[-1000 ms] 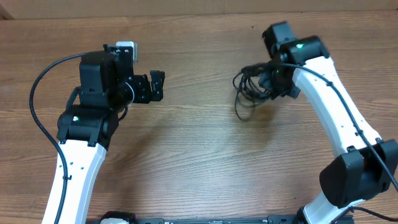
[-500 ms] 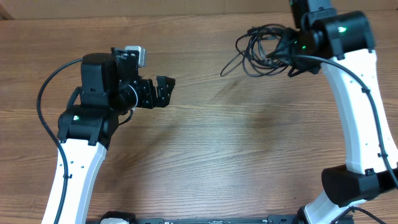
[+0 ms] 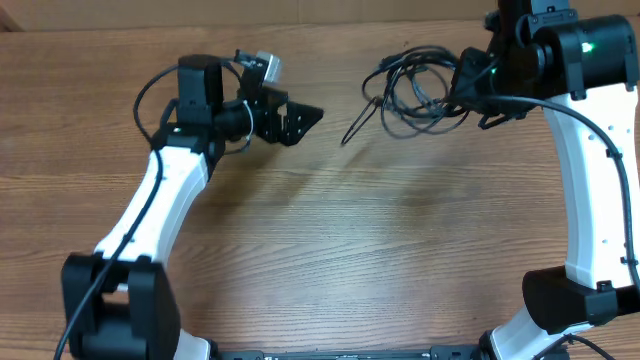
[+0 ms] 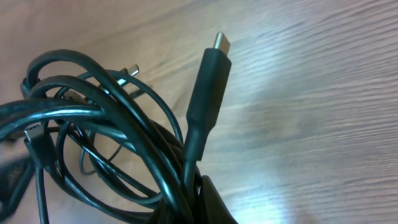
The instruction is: Untangle cables
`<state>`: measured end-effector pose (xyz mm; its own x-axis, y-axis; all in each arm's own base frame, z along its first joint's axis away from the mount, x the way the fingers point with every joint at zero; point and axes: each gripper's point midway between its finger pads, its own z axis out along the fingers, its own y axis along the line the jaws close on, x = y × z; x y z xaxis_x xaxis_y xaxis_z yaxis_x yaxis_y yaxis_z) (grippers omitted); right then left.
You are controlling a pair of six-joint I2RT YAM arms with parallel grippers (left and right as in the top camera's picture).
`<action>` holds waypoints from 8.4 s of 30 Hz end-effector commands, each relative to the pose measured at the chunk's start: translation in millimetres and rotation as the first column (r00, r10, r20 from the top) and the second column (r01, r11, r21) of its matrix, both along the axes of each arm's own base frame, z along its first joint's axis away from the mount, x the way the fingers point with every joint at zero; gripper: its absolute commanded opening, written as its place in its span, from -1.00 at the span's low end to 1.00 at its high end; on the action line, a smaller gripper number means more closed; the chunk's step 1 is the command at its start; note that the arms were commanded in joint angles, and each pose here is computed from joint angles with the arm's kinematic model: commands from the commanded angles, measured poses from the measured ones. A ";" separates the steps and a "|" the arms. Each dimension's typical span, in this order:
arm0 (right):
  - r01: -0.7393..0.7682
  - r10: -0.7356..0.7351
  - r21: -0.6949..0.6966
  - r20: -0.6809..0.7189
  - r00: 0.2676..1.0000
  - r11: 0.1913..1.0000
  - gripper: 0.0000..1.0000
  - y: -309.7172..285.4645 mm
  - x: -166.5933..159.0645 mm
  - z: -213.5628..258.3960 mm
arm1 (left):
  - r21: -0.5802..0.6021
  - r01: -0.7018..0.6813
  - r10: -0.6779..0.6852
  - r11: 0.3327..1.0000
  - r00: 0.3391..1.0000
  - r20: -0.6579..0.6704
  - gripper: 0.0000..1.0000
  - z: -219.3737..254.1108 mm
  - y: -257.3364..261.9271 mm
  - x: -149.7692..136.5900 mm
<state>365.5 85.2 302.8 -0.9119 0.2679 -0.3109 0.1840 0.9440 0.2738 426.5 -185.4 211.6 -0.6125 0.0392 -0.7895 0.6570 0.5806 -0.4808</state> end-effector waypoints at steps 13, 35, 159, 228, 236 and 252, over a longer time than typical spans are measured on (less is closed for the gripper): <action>-0.131 0.126 0.117 0.044 0.991 0.984 -0.92 27.1 -19.3 24.9 | -0.141 0.381 -0.328 0.914 0.897 0.296 0.99 59.4 -37.9 -35.2; -0.168 0.162 0.143 0.050 0.985 0.975 -0.92 40.4 -22.0 26.9 | -0.068 0.331 -0.292 0.941 0.899 0.327 -0.92 51.3 -57.6 -28.2; -0.418 0.410 -0.124 -0.087 0.908 0.900 -0.92 54.6 31.9 -241.8 | -0.210 -0.211 0.263 0.955 0.926 0.269 -0.92 181.8 128.7 -39.2; 0.463 -0.449 -0.270 0.114 0.886 0.844 -0.92 -255.8 38.1 -38.8 | 0.014 -0.675 0.664 0.738 0.730 0.161 -0.92 126.1 205.5 -12.7; 0.460 -0.449 -0.272 0.104 0.887 0.845 -0.92 -256.2 39.2 -45.7 | 0.014 -0.675 0.664 0.738 0.730 0.161 -0.92 126.1 205.5 -12.7; 0.457 -0.446 -0.262 0.105 0.889 0.850 0.00 -254.7 40.3 -45.6 | 0.014 -0.675 0.664 0.738 0.730 0.162 -0.91 126.3 205.5 -12.7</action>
